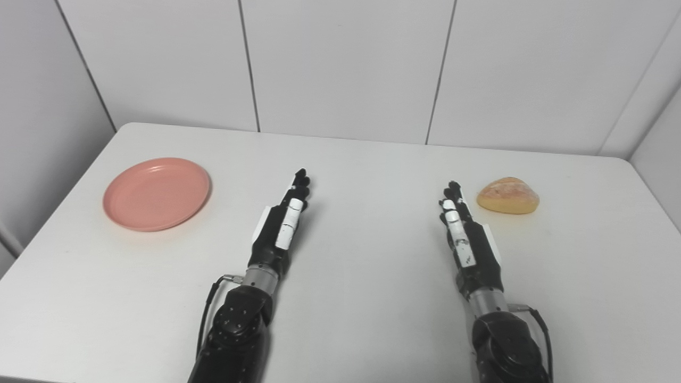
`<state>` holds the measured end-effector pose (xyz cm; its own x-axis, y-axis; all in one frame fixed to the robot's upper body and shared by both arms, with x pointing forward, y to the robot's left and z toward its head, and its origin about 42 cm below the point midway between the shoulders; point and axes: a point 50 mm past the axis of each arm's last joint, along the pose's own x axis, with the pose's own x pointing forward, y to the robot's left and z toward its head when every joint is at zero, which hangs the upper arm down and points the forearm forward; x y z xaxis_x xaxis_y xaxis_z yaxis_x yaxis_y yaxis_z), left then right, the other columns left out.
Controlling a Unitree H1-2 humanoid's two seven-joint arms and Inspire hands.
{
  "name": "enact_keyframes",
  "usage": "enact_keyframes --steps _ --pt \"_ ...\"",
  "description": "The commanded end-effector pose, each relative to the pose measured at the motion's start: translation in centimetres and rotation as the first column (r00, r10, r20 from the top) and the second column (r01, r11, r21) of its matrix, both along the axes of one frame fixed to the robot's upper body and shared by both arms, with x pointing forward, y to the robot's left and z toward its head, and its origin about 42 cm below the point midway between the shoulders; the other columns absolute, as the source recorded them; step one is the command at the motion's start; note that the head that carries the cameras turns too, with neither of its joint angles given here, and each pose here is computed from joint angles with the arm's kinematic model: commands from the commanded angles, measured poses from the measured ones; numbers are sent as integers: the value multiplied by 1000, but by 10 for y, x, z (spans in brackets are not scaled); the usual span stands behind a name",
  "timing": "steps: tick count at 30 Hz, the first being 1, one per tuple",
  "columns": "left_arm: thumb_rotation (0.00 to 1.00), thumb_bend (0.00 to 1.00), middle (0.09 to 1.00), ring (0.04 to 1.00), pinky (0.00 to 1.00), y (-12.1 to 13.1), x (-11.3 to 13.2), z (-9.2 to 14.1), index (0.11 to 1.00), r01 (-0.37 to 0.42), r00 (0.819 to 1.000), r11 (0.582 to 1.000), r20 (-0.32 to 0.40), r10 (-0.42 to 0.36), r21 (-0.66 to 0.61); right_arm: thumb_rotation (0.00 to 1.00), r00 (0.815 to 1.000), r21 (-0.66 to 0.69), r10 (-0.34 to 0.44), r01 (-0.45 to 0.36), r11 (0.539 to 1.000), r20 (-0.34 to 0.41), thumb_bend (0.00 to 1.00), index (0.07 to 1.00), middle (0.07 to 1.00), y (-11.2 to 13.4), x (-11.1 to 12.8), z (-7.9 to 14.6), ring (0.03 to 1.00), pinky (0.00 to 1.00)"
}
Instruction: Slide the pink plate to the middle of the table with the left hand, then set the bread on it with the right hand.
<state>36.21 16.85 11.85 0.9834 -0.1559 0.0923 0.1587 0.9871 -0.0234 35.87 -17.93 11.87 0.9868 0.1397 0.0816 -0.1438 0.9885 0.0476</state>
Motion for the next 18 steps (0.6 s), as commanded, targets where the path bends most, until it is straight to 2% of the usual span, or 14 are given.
enact_keyframes --steps 1,11,18 --pt "1000 746 1000 1000 1000 -9 7 26 1000 -4 995 1000 100 4 -9 892 993 2 2 -2 1000 115 638 1000 1000 -12 5 18 1000 1000" --pt "1000 736 1000 1000 1000 -7 23 46 1000 -71 982 994 169 85 -87 942 991 -14 15 -13 1000 131 592 1000 1000 -41 6 5 1000 1000" --pt "1000 752 1000 1000 1000 6 27 58 1000 -111 977 987 169 129 -115 941 993 22 11 -14 1000 116 550 1000 1000 -46 5 3 1000 1000"
